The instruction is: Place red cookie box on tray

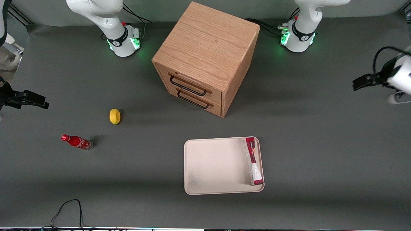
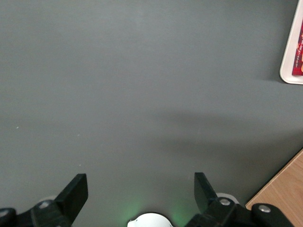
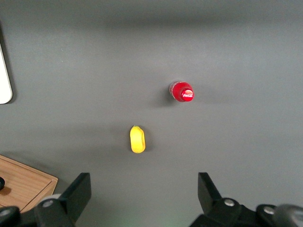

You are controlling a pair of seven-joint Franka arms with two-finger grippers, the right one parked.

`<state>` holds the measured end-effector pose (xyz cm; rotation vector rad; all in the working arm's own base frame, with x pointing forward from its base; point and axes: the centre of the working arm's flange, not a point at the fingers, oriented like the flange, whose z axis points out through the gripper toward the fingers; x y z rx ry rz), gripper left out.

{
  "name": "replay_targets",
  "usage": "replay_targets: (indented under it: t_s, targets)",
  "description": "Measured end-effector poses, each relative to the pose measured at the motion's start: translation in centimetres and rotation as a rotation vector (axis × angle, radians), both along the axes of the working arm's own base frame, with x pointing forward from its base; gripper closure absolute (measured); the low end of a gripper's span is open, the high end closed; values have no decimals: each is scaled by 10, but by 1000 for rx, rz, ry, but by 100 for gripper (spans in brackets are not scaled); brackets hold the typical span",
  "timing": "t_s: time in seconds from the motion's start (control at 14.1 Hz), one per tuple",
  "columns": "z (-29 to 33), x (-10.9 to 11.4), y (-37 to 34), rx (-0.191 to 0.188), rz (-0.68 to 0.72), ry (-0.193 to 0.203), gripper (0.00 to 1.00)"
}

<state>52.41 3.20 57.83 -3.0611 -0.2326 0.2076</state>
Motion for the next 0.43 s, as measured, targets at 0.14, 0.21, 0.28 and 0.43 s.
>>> replay_targets:
  t_s: [0.14,0.21,0.28,0.43]
  targets:
    - [3,-3,14,0,20,0,0]
    - [4,-3,14,0,20,0,0]
    - [4,-3,11,1,16,1,0]
    - [4,-2,6,1,8,2,0]
